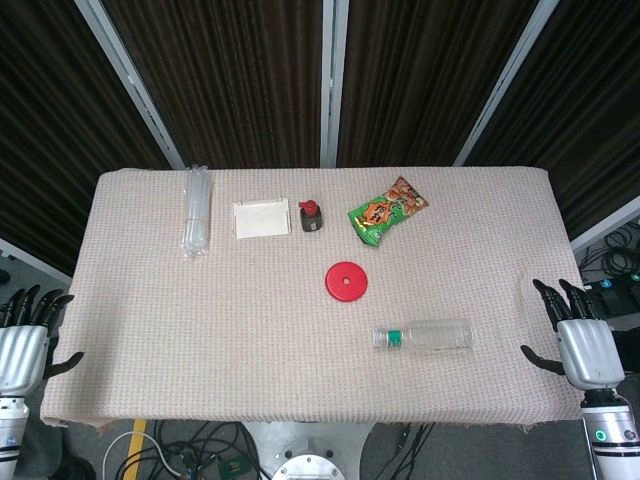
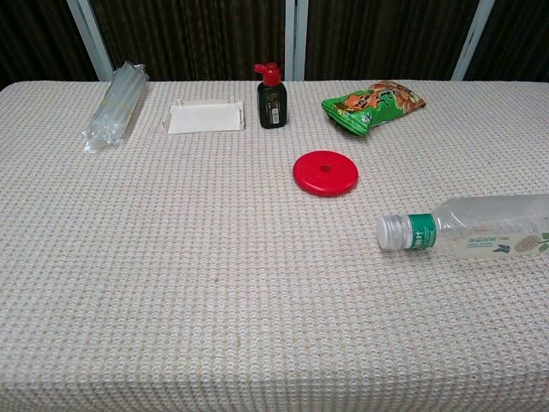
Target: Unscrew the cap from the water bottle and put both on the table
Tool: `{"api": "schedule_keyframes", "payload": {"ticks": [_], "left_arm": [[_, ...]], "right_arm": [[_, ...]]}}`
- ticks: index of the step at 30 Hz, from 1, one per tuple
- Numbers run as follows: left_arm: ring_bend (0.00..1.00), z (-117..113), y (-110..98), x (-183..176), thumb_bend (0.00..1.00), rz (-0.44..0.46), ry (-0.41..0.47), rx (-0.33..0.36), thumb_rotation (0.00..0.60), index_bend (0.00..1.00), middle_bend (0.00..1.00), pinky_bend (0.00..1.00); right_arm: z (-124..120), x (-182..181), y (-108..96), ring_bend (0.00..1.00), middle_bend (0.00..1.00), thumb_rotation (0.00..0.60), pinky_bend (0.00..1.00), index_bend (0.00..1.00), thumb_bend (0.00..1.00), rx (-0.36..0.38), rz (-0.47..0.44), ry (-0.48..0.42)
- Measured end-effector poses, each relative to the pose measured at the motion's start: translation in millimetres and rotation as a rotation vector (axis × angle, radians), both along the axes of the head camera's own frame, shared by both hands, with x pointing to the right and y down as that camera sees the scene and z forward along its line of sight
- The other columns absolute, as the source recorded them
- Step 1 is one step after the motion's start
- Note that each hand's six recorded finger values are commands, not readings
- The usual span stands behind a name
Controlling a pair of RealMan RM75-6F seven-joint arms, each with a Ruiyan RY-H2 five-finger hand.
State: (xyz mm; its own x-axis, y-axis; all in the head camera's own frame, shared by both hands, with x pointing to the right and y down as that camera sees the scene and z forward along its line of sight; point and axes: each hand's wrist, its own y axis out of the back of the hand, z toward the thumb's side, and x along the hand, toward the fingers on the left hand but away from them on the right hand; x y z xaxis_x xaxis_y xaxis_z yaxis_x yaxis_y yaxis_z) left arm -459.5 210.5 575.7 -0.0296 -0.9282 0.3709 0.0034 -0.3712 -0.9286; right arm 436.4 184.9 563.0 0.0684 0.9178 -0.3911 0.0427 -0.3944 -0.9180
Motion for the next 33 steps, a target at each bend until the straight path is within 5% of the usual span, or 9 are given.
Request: {"api": "schedule_keyframes", "payload": {"ticks": [13, 26, 33], "left_arm": [[0.00, -0.2, -1.3, 1.5, 0.02, 0.008, 0.007, 0.008, 0.600, 0.19, 0.15, 0.00], [0.00, -0.7, -2.2, 1.8, 0.02, 0.017, 0.013, 0.013, 0.600, 0.19, 0.15, 0.00], [0.00, 0.9, -2.3, 0.8, 0.02, 0.017, 0.014, 0.008, 0.600, 0.19, 0.15, 0.00]], "right_arm": [[7.6, -13.4, 5.5, 0.01, 0.17, 0.600, 0.09, 0.02, 0.07, -0.044, -0.047, -0.043], [74.5, -89.6, 2.8, 0.01, 0.18, 0.600, 0.09, 0.03, 0.06, -0.281, -0.258, -0.148], [111.5, -112.5, -6.4, 0.02, 0.22, 0.600, 0.10, 0.08, 0.06, -0.327, -0.312, -0.123]]}}
